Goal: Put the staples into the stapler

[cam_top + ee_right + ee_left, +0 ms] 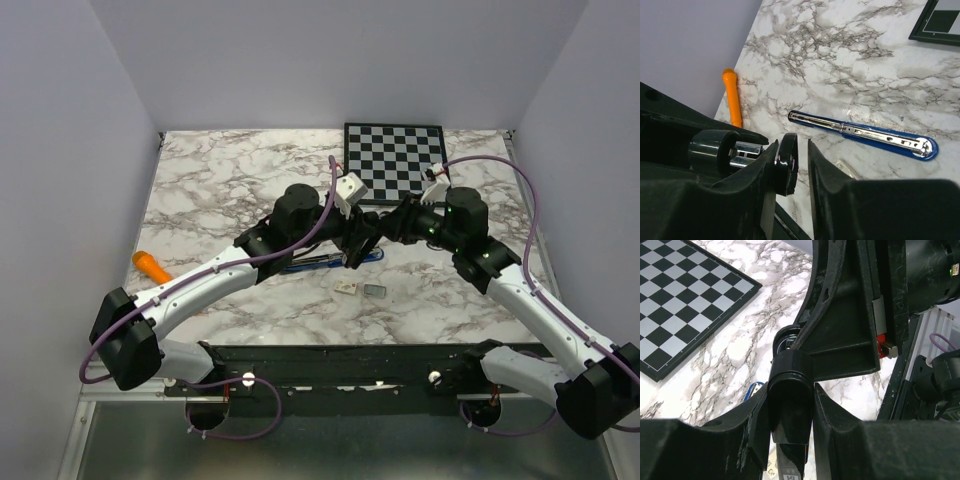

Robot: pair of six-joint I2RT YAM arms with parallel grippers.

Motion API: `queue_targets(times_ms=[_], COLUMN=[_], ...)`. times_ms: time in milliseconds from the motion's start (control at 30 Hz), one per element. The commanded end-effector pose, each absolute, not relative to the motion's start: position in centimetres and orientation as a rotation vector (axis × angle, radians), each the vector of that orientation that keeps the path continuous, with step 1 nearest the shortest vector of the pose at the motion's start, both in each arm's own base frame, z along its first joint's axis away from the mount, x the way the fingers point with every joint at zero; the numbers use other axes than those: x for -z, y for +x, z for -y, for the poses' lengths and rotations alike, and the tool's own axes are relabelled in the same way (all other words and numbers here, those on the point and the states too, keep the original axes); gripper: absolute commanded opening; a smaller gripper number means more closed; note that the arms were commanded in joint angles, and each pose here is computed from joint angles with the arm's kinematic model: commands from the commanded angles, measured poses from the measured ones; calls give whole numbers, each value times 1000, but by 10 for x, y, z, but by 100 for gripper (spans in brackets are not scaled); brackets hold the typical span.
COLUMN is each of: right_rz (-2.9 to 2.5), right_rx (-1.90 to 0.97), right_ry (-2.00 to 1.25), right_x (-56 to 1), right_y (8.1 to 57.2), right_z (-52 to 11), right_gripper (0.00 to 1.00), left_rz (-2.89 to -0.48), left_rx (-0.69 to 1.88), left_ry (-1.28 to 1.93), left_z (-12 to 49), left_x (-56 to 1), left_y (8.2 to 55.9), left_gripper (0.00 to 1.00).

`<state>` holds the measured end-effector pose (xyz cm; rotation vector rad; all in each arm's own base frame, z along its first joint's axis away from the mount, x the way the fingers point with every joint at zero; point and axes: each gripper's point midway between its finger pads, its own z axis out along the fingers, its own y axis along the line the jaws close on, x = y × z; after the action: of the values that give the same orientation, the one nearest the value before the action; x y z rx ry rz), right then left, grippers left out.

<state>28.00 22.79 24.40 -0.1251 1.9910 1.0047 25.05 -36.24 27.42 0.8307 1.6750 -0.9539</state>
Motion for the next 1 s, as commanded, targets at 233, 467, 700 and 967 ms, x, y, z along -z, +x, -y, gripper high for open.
queue_targets(times_ms=[233, 467, 700, 967], right_rz=[-1932, -1867, -1723, -1586], right_rx=[-909, -945, -1045, -1242], right_ry=[0, 135, 235, 271], right_x=[-258, -282, -328, -376], right_y=[292, 294, 297, 296], right_z=[-210, -186, -167, -173], right_gripper=[1, 1, 1, 1], left_rz=[-1489, -1473, -1480, -1473], left_rx=[934, 807, 803, 902], left_ry=[694, 416, 126, -129], left_z=[344, 280, 227, 198], left_x=[-335, -338, -304, -270], left_y=[248, 259, 251, 241], left_gripper=[0, 0, 0, 17])
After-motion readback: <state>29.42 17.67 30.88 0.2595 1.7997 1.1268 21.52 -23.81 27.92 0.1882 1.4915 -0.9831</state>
